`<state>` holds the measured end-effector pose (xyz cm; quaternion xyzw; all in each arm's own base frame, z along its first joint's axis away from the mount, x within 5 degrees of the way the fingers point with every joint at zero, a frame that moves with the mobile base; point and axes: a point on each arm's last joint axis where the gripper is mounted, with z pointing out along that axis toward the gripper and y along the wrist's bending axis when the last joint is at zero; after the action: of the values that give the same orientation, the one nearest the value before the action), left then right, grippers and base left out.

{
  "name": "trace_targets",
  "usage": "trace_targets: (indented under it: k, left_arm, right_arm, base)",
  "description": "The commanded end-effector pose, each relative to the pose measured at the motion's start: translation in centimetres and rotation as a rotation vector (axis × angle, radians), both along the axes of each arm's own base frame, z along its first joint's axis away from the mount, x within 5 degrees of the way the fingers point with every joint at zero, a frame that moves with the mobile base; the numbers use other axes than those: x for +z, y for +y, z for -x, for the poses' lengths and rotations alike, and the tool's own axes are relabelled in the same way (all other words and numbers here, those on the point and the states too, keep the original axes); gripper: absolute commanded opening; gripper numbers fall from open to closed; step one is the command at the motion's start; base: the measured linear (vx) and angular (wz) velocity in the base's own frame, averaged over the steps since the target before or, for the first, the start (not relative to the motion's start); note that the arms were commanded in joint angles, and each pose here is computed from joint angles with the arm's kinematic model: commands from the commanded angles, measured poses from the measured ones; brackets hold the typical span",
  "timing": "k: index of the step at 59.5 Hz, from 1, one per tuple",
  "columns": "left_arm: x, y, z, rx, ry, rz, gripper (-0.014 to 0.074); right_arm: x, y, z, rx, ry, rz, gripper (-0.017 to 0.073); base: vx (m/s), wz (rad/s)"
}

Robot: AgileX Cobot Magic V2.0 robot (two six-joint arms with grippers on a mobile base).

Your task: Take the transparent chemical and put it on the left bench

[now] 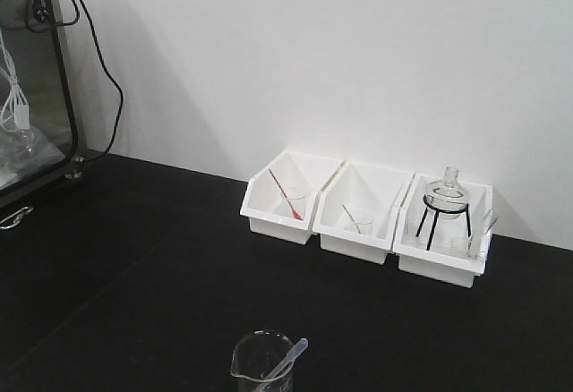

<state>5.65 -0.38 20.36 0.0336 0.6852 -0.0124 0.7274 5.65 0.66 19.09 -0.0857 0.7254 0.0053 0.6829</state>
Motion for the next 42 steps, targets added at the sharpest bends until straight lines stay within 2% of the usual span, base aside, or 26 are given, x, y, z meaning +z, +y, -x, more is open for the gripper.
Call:
trace_targets:
  k: [1, 5, 9, 42]
  left_arm:
    - [0.27, 0.02, 0.15, -0.001, -0.081, 0.014, -0.0003]
    - [0.27, 0.02, 0.15, -0.001, -0.081, 0.014, -0.0003]
    - [0.27, 0.02, 0.15, -0.001, -0.081, 0.014, -0.0003]
    - [0.27, 0.02, 0.15, -0.001, -0.081, 0.014, -0.0003]
  right_arm:
    - [0.75, 0.08, 0.06, 0.008, -0.103, -0.019, -0.0007]
    - [0.74, 0.09, 0.06, 0.009, -0.095, -0.069, -0.0007]
    - [0.74, 0.1, 0.06, 0.01, -0.091, -0.091, -0.0007]
    - [0.73, 0.1, 0.06, 0.01, -0.09, -0.094, -0.0007]
  base:
    - [0.0, 0.0]
    - [0.0, 0.0]
    - [0.0, 0.0]
    - [0.0, 0.0]
